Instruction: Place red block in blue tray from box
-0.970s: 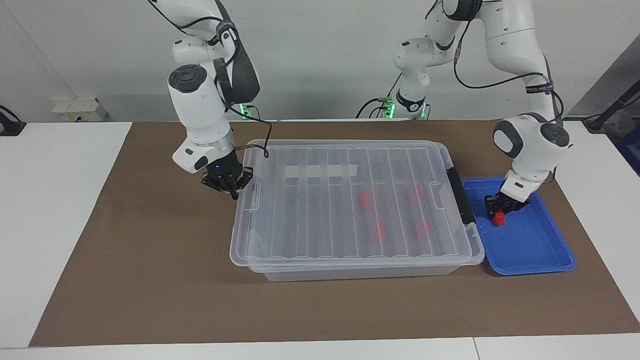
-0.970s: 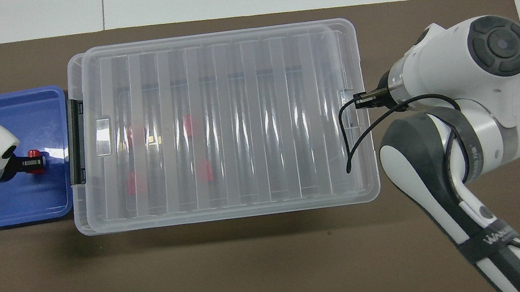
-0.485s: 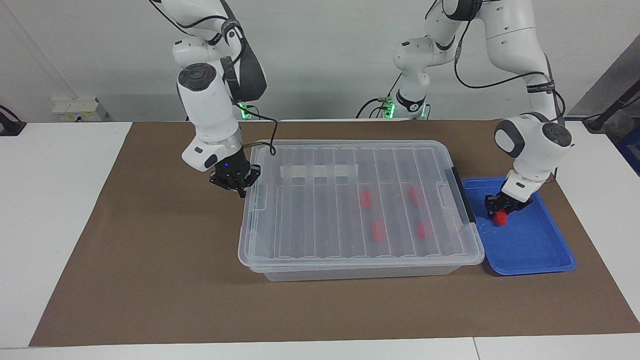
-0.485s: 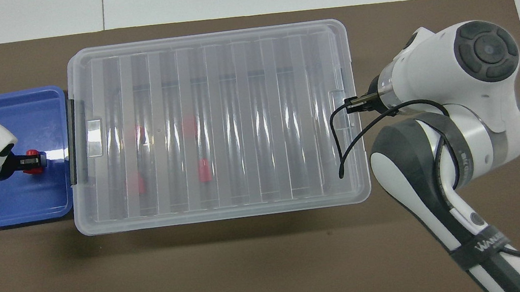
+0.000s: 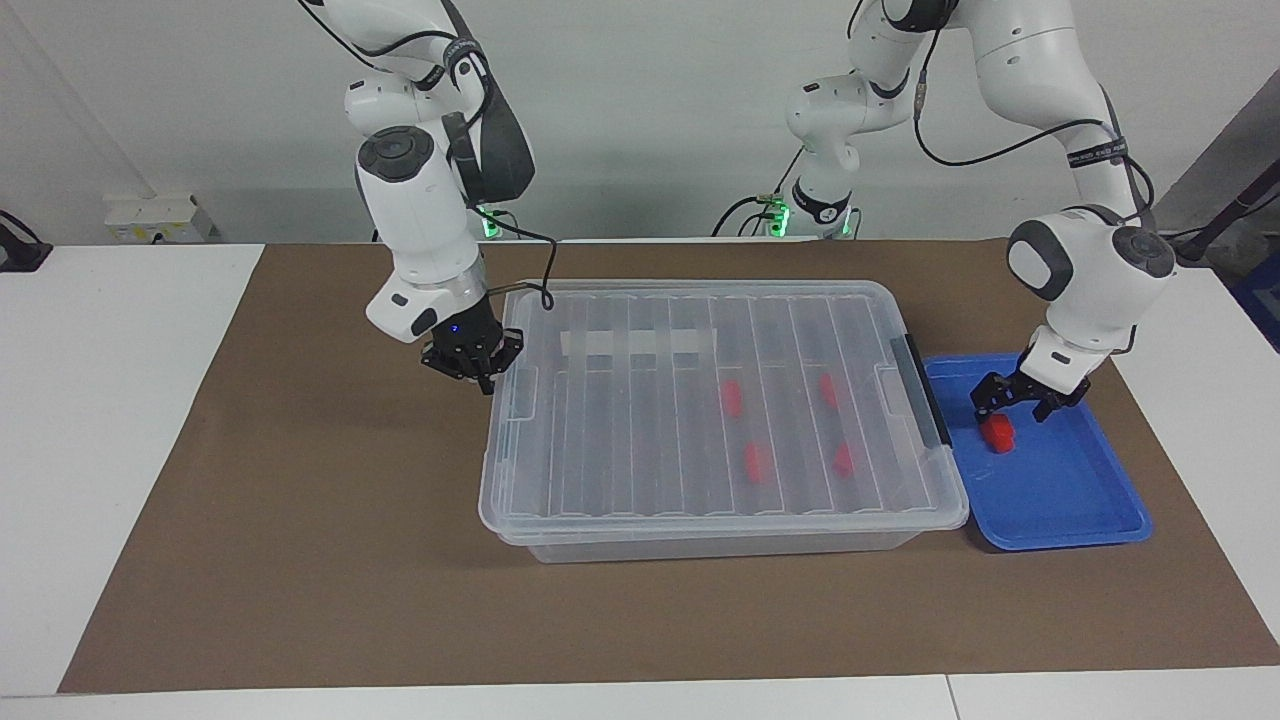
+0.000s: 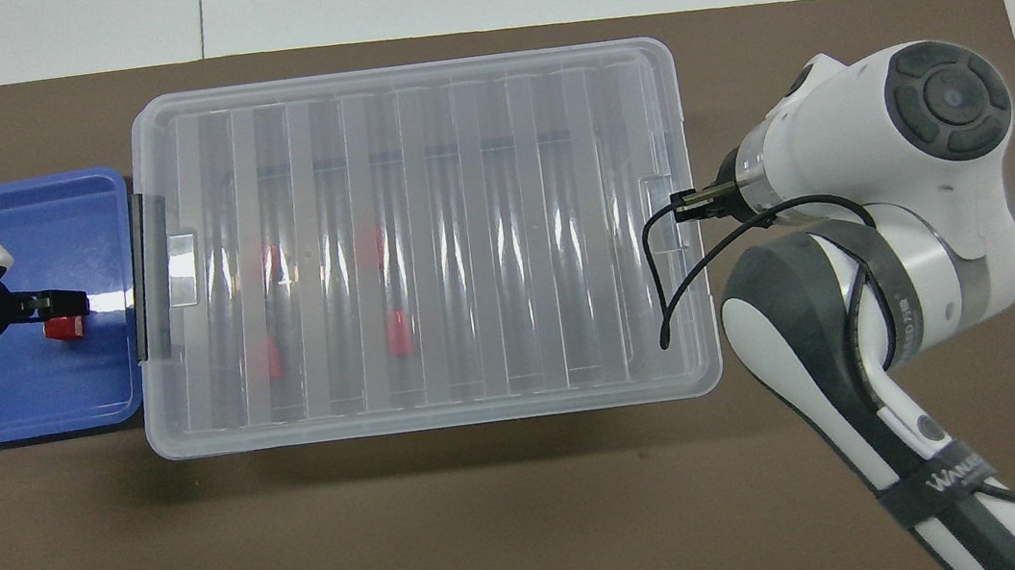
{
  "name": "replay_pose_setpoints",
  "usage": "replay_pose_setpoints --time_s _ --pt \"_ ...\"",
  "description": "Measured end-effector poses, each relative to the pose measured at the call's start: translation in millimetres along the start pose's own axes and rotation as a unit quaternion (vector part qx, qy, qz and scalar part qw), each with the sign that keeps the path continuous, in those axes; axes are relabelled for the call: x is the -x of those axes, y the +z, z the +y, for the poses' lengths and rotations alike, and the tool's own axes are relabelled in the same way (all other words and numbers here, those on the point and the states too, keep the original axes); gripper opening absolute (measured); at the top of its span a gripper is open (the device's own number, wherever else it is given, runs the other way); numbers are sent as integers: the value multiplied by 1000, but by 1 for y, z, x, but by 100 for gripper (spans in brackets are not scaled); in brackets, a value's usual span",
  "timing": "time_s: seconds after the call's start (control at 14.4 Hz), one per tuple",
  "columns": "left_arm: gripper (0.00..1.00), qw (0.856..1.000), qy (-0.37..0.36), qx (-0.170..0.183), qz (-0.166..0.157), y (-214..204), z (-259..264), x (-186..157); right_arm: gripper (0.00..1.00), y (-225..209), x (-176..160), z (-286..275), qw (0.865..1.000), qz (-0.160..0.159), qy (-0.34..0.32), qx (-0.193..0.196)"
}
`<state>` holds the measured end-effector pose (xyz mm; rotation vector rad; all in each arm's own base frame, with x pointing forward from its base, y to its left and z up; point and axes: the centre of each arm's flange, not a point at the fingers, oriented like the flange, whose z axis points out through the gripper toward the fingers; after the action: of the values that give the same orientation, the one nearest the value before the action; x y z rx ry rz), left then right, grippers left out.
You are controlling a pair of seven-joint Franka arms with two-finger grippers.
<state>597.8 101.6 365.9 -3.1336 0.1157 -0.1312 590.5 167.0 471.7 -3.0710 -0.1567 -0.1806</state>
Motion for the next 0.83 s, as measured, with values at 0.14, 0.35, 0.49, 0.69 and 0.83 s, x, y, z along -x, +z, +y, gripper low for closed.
replay_pose_setpoints --time_s 0.14,0.35,0.49,0.69,0.83 --pt "100 1000 3 6 -16 -48 4 -2 1 0 0 0 1000 0 0 0" --pt "100 1000 5 9 -24 -127 7 1 1 -4 -1 2 1000 4 2 0" --pt "100 1000 8 6 -9 -168 10 6 1 -13 1 11 1000 2 10 1" --pt "100 1000 24 2 17 -202 30 12 1 -37 9 43 999 -14 43 8" --pt "100 999 35 3 13 -204 43 13 19 -56 15 74 997 -16 75 12"
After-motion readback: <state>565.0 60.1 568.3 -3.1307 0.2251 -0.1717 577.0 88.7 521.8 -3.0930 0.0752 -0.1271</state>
